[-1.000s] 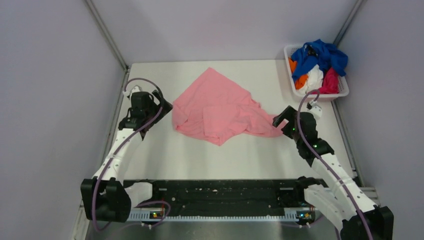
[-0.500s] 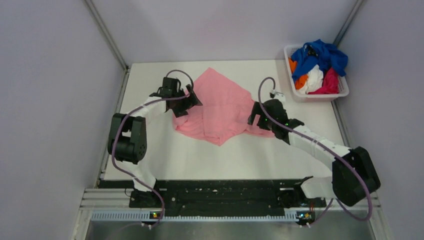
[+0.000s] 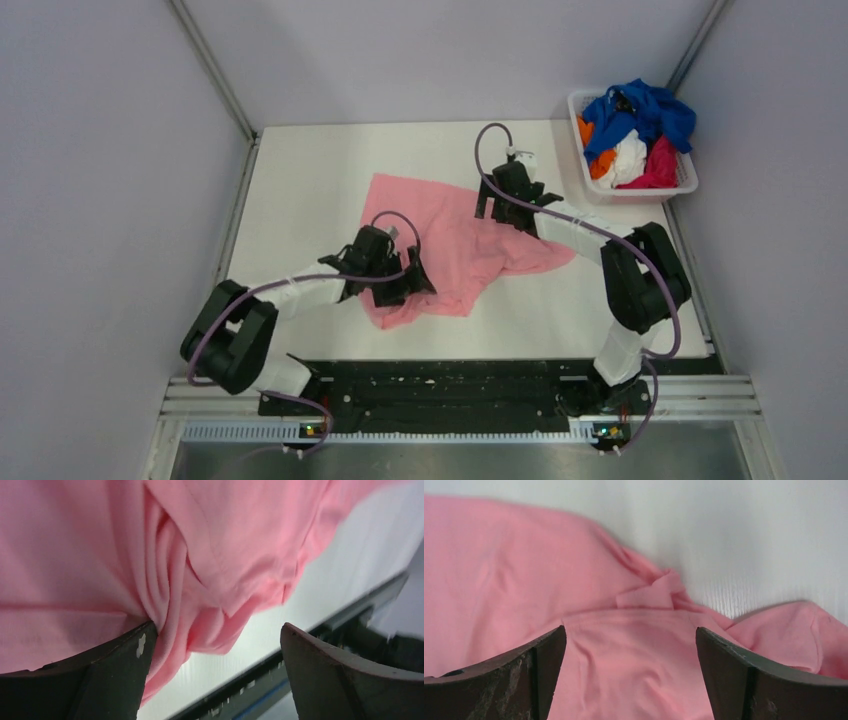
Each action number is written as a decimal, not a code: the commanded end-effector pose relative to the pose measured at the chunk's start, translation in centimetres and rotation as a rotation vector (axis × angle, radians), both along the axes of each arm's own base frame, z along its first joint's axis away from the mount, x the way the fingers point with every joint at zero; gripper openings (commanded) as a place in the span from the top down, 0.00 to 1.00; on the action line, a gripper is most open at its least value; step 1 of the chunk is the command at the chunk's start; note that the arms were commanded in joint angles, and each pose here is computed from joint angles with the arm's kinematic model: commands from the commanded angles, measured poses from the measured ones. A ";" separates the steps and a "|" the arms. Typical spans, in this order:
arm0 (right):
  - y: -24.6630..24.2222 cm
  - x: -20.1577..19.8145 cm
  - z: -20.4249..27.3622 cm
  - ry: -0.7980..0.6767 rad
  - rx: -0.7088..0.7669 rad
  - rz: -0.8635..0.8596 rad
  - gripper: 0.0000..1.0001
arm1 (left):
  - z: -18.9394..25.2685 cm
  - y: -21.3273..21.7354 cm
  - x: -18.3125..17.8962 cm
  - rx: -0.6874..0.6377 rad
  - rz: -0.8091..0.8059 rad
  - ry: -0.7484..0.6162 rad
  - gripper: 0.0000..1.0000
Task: Fold and stack the t-shirts
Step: Flatten out the tshirt
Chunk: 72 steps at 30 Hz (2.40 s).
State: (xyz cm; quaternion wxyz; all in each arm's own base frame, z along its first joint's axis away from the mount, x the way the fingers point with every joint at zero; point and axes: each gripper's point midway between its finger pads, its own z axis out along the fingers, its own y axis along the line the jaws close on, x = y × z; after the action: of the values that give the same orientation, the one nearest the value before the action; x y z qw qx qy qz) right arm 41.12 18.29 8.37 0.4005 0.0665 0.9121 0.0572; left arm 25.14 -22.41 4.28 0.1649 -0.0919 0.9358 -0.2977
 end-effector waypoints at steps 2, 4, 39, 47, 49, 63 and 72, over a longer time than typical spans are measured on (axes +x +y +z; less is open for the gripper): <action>-0.4 1.7 1.3 -0.017 -0.083 0.001 0.01 | -0.2 -2.0 -11.5 -0.059 -0.240 0.185 0.01; -0.5 1.5 1.4 -0.019 -0.080 0.006 0.02 | 2.5 -2.4 -11.8 -0.073 -0.281 0.091 0.01; 5.1 -1.7 4.7 -0.175 0.164 0.281 1.00 | -0.6 9.8 12.4 0.352 0.340 -0.068 0.01; 6.7 -8.9 12.6 -0.385 0.320 0.513 1.00 | 0.3 11.4 11.5 0.412 0.378 -0.078 0.01; 6.8 -11.5 11.3 -0.307 0.381 0.551 1.00 | 1.2 12.0 11.5 0.433 0.401 -0.083 0.01; -1.6 -16.6 3.7 -0.088 0.196 0.262 0.16 | 5.1 17.8 10.4 0.561 0.577 -0.108 0.01; -0.4 -14.8 7.1 -0.249 0.271 0.272 0.01 | 2.8 18.8 14.1 0.511 0.589 -0.037 0.07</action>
State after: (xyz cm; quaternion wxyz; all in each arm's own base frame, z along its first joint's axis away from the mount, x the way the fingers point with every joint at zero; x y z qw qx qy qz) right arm 25.10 16.81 13.70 0.4624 -0.0098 0.8575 0.2252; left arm 36.79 -3.23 7.10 0.2785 -0.3049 0.9104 0.0263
